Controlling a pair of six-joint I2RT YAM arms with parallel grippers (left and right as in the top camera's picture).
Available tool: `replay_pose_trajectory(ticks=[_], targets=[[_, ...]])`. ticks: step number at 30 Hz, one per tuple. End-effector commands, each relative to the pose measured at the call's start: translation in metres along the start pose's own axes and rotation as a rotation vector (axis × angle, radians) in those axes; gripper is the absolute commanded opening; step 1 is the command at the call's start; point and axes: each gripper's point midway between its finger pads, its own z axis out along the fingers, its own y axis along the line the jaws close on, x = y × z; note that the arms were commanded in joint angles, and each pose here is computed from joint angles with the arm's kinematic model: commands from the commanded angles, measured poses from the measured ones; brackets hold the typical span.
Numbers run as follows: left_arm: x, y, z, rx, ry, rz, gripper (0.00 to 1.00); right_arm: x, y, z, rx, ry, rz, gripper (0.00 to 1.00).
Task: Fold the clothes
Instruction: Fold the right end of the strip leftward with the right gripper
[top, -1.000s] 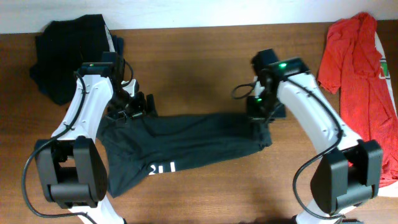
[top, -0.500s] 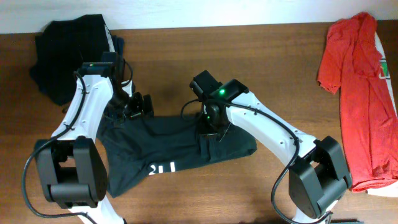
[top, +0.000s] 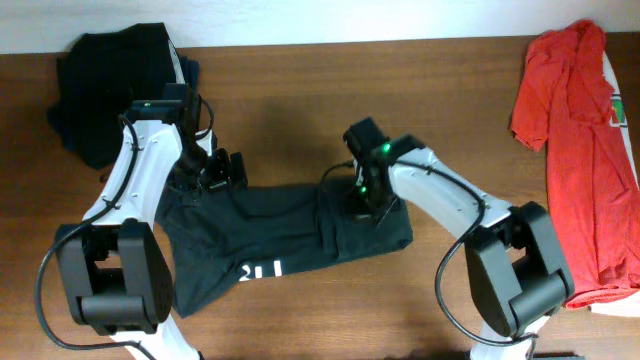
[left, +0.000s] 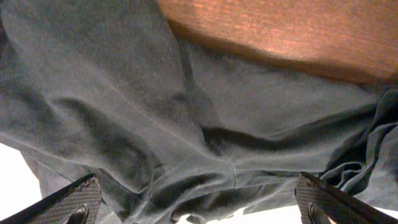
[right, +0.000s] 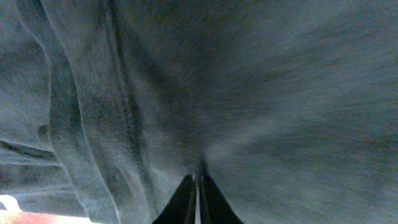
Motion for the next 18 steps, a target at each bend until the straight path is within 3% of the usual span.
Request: replay_pose_trajectory(ticks=[1,6,10,13,18], targets=[[-0.002,-0.001,-0.008,0.001,-0.024,-0.006,0.99,0.018,0.014,0.02,-0.034,0.022,-0.025,0.09],[-0.002,-0.001,-0.008,0.001,-0.024,-0.005,0.99,0.037,0.023,0.024,-0.031,0.076,-0.016,0.04],[-0.002,-0.001,-0.008,0.001,-0.024,-0.005,0.99,0.025,0.01,-0.04,0.027,0.071,-0.003,0.04],[-0.002,-0.001,-0.007,0.001,-0.022,-0.006,0.99,0.009,-0.04,-0.065,0.143,0.041,0.104,0.38],[0.001,0.001,0.002,-0.001,-0.013,-0.008,0.99,0.01,-0.077,-0.05,0.151,0.045,0.2,0.31]])
